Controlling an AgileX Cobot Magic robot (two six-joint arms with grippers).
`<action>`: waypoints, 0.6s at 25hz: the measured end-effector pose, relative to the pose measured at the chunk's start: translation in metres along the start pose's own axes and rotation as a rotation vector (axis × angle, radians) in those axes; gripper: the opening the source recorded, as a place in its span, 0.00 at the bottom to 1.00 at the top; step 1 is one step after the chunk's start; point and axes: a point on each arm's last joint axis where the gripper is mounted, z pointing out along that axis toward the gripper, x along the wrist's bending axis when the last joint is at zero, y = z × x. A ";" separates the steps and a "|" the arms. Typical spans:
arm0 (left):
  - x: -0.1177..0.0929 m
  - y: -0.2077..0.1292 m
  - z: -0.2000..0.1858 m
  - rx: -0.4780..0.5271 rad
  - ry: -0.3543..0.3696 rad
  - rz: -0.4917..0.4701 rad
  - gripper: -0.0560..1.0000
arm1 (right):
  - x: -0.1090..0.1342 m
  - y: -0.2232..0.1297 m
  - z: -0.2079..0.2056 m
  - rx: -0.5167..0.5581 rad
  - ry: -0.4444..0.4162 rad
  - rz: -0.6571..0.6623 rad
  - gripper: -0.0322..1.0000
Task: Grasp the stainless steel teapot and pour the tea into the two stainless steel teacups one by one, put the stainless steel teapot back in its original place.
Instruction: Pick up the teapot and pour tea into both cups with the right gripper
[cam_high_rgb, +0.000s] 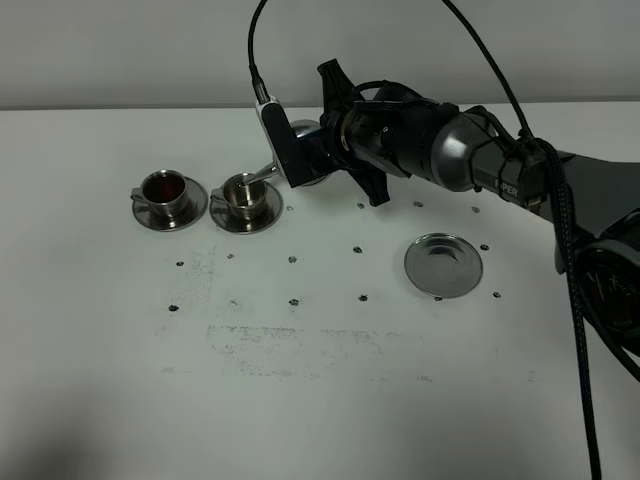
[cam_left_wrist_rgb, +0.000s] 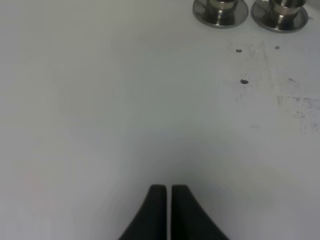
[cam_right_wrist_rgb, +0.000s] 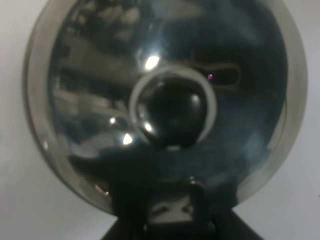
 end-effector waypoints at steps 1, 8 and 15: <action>0.000 0.000 0.000 0.000 0.000 0.000 0.11 | 0.001 0.000 0.002 0.005 0.001 -0.013 0.20; 0.000 0.000 0.000 0.000 0.000 0.000 0.11 | -0.001 -0.001 0.003 0.020 -0.028 -0.058 0.20; 0.000 0.000 0.000 0.000 0.000 0.000 0.11 | -0.002 -0.002 0.002 0.033 -0.047 -0.100 0.20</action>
